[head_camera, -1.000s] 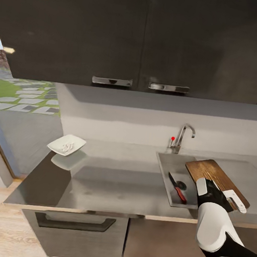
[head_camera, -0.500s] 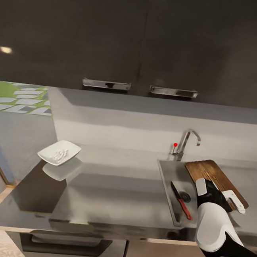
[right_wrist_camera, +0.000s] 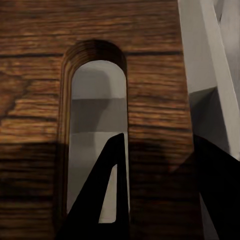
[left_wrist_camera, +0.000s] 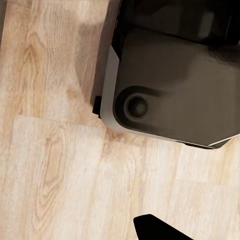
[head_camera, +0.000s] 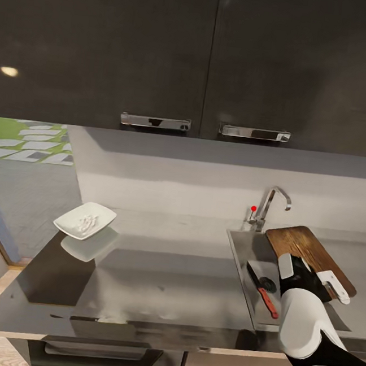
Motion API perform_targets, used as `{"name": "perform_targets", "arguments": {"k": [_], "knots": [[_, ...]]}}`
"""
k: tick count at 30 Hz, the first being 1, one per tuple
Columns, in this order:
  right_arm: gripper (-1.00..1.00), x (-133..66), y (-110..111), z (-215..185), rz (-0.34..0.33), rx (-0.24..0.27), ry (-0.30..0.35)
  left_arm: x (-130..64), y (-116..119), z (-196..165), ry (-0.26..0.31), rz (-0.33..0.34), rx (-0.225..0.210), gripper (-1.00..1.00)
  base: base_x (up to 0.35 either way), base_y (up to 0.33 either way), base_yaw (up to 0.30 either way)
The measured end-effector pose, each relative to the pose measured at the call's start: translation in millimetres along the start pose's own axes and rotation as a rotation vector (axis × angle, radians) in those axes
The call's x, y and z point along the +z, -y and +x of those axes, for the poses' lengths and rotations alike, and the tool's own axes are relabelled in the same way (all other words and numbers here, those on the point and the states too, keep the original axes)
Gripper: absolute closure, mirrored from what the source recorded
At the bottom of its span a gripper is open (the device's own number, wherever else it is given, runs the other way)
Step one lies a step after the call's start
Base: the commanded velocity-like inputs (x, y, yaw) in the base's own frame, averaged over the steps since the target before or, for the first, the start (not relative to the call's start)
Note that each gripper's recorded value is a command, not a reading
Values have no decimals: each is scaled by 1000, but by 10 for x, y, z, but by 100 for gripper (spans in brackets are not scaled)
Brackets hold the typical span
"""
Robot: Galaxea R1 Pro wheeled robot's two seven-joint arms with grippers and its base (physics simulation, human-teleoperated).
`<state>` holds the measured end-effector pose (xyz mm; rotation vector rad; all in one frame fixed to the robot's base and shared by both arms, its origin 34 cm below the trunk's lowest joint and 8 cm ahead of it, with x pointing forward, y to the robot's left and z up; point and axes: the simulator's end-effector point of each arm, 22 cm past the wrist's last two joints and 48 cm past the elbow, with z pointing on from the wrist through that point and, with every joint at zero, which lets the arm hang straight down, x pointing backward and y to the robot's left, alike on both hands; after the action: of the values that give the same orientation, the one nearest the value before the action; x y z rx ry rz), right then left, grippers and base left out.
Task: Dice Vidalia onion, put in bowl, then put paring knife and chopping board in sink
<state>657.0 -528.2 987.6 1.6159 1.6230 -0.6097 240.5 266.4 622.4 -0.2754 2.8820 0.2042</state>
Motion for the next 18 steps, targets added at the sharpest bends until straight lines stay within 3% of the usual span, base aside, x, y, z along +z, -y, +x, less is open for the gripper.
{"name": "perform_targets", "arguments": {"k": [9,18], "knots": [[100,-27,96,644,14,-63,-72,0,0,1,0,0,0,-100,0,0,0],[100,-54,103,748,11,-81,-78,0,-1,5,-1,0,0,-100,0,0,0]]}}
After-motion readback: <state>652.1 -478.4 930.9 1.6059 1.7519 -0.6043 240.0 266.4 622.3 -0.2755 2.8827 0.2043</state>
